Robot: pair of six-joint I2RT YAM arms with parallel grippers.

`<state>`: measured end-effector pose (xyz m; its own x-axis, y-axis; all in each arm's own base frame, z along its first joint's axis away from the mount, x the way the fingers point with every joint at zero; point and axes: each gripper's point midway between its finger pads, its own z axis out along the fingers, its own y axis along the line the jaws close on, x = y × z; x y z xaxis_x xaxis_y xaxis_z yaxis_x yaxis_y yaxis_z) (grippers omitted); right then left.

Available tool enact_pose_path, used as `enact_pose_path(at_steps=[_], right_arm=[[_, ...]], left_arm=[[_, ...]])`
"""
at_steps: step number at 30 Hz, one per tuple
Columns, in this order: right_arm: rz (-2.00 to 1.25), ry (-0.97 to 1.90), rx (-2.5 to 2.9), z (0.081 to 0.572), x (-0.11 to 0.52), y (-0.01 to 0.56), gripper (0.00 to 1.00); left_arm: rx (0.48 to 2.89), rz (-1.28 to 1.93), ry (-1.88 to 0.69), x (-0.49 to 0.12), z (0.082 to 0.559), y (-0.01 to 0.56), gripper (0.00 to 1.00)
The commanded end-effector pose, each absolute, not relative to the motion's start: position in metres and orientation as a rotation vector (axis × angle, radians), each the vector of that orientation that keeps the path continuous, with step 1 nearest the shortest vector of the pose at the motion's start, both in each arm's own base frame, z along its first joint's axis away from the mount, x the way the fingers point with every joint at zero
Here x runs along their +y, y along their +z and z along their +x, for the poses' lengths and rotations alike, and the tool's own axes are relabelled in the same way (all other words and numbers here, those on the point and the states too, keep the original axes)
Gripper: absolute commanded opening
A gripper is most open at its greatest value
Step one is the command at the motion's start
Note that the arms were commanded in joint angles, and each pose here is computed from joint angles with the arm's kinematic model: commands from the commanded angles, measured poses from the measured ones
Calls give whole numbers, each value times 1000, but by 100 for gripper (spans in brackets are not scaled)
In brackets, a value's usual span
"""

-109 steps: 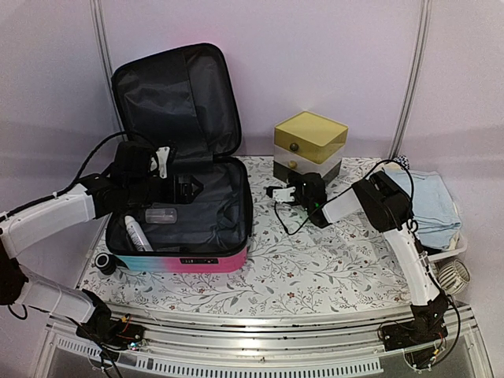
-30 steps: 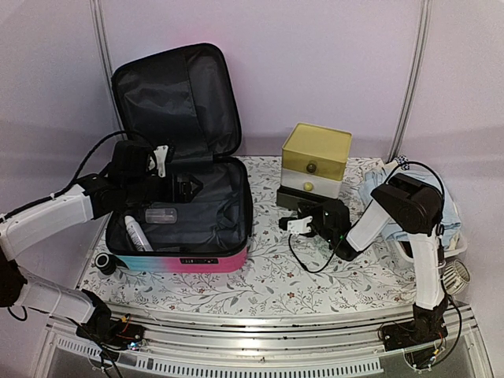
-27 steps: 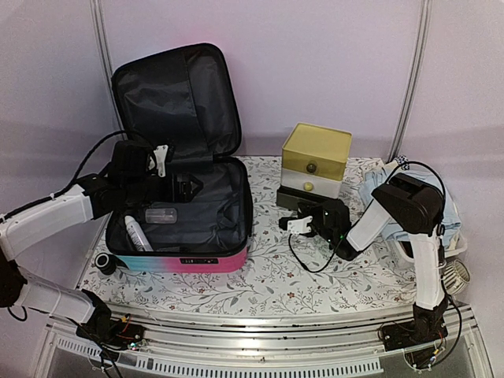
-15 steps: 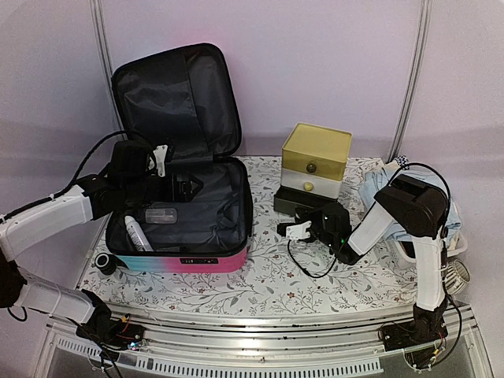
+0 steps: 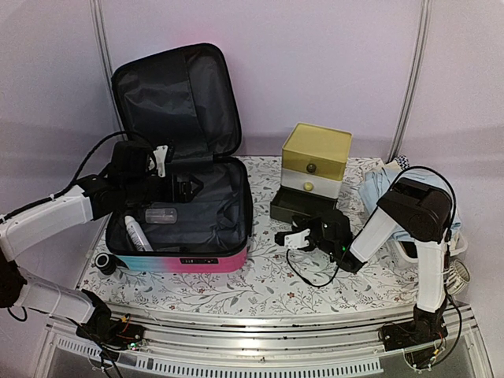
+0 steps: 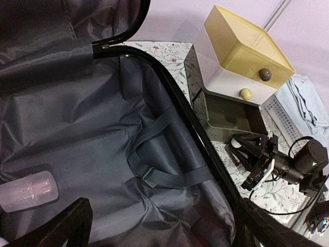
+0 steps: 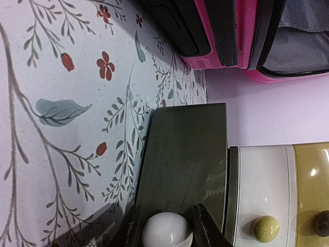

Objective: Open, take out, and arrange the luggage
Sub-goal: Open the drawer in the storage box.

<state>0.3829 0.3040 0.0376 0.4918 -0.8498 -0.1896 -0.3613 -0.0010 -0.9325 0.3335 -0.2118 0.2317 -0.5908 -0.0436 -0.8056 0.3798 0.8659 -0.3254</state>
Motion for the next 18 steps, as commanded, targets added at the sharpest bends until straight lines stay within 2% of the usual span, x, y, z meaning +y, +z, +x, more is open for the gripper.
enact_pose_path(at_steps=[1,18], right_arm=[[-1741,-409,1188,349,298,-12,6],[-1770,-386,1175,333,303,-13,9]], left_arm=[[2112,238,-607,-210,334,236,98],[2117,237,-604,-210,334,235,98]])
